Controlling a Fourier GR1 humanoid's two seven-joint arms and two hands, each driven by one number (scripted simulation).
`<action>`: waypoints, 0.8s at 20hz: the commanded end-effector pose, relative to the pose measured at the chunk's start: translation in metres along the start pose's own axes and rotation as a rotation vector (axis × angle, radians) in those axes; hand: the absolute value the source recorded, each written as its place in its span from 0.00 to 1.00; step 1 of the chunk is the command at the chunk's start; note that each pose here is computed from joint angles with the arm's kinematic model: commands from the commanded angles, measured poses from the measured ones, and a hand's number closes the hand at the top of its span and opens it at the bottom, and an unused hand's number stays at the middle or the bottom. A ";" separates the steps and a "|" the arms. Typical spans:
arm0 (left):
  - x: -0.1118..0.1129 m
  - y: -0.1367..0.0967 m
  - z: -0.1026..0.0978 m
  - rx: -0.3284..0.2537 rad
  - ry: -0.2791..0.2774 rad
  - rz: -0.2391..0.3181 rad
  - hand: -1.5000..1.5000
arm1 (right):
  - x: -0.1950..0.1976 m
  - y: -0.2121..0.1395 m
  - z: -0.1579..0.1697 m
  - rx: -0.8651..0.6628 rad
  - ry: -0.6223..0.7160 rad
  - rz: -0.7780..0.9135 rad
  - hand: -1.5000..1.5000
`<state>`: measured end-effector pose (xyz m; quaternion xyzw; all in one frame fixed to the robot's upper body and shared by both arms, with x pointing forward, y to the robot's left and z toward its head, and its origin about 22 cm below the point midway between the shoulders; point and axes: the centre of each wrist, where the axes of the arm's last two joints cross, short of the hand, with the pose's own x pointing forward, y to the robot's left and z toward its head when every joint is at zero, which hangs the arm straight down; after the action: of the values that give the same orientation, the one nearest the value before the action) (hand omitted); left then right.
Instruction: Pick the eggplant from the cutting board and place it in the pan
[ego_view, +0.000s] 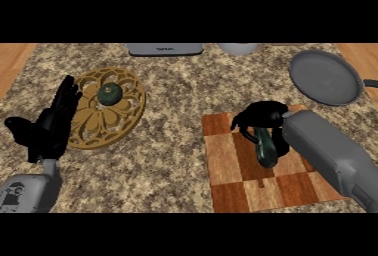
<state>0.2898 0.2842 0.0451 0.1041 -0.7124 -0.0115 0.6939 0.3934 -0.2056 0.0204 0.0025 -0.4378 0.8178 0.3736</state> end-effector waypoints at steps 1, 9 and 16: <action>0.001 0.006 -0.003 0.049 0.015 -0.001 0.50 | -0.026 0.034 0.017 -0.157 0.341 -0.224 1.00; -0.010 0.013 0.009 0.054 0.031 0.000 0.50 | -0.001 -0.034 0.040 -0.789 0.503 -0.148 1.00; -0.013 0.018 0.015 0.039 0.022 -0.002 0.50 | 0.046 -0.043 0.064 -1.064 0.538 -0.211 1.00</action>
<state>0.2797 0.3037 0.0411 0.1245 -0.7042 0.0081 0.6990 0.3820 -0.2101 0.0808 -0.3167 -0.6453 0.4829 0.5001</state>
